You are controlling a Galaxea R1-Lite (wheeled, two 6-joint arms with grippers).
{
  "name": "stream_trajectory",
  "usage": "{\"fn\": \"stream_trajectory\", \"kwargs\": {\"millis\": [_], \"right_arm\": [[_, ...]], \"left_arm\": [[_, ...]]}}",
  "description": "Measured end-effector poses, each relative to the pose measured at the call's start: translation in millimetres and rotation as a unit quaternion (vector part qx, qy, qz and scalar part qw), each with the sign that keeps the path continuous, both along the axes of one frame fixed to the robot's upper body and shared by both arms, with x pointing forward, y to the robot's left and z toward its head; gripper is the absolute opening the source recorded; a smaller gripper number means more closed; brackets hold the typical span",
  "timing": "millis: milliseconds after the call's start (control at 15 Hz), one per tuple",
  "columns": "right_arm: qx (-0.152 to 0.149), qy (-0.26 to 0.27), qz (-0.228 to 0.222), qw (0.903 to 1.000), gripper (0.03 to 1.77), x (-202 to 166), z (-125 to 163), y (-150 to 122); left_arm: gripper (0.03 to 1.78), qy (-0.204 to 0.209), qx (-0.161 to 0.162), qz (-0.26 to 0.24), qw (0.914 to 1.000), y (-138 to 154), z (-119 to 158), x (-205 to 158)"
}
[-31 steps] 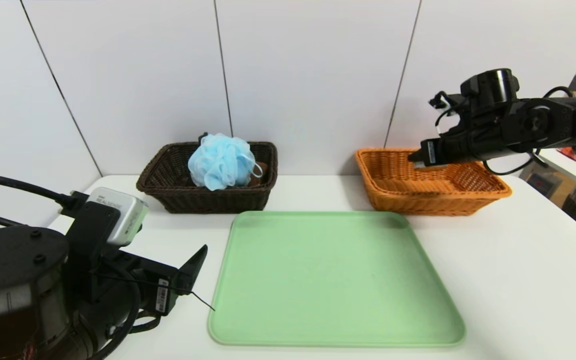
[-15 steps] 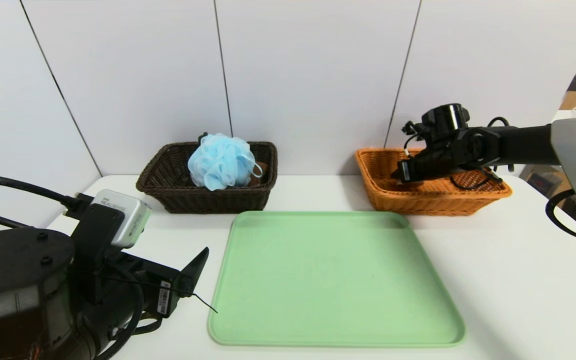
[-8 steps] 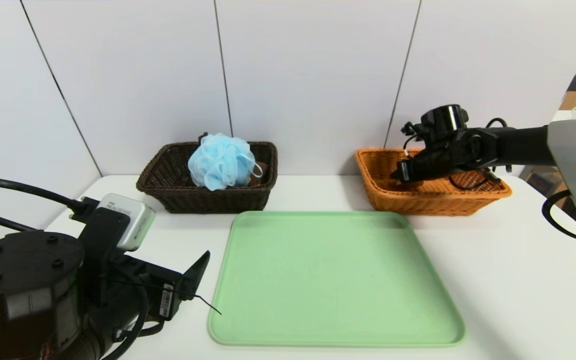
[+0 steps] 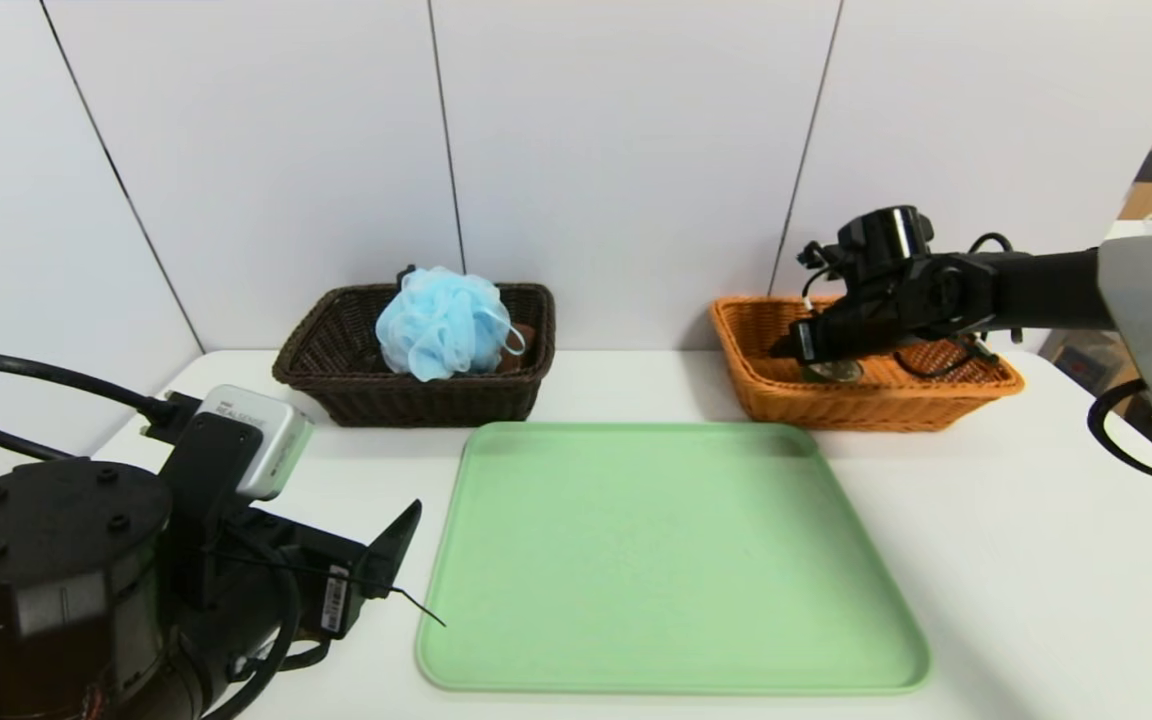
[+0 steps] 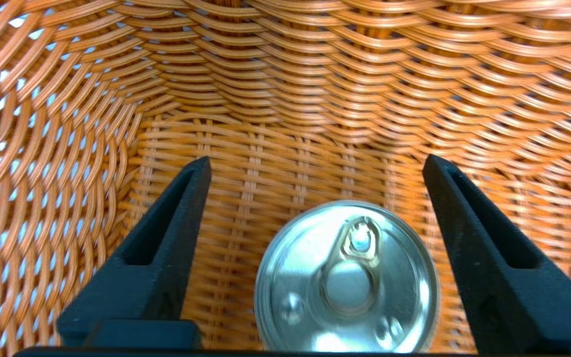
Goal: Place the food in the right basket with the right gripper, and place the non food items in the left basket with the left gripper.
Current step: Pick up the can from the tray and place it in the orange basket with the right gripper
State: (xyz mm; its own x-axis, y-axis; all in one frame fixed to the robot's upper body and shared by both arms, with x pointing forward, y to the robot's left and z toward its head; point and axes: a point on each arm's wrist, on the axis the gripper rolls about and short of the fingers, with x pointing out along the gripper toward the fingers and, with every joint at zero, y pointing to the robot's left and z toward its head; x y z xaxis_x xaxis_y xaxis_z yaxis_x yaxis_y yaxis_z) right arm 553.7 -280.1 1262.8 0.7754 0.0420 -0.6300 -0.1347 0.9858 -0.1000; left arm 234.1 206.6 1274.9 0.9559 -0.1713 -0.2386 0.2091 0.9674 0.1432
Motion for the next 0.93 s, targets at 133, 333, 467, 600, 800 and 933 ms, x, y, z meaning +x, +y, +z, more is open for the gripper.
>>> {"fn": "stream_trajectory", "kwargs": {"millis": [133, 333, 467, 600, 800, 933], "right_arm": [[-0.003, -0.005, 0.006, 1.0000, 1.54, -9, 10, 3], [-0.011, -0.021, 0.022, 0.9995, 1.60, -29, 33, 6], [-0.008, -0.038, 0.030, 0.9988, 1.62, -45, 54, 8], [-0.004, -0.060, 0.038, 0.9975, 1.64, -65, 77, 11], [0.001, -0.085, 0.042, 0.9955, 1.66, -99, 105, 8], [0.003, -0.093, 0.041, 0.9948, 1.67, -122, 115, 5]], "left_arm": [[1.69, -0.001, 0.000, 0.000, 1.0000, 0, 0, 0], [1.69, -0.002, -0.001, 0.000, 1.0000, -1, 1, 0], [1.69, -0.002, -0.001, -0.001, 1.0000, -1, 1, 1], [1.69, -0.007, -0.004, -0.001, 1.0000, -2, 3, 1], [1.69, -0.010, -0.006, -0.002, 0.9999, -3, 3, 3], [1.69, -0.011, -0.008, -0.002, 0.9999, -4, 4, 4]]}}
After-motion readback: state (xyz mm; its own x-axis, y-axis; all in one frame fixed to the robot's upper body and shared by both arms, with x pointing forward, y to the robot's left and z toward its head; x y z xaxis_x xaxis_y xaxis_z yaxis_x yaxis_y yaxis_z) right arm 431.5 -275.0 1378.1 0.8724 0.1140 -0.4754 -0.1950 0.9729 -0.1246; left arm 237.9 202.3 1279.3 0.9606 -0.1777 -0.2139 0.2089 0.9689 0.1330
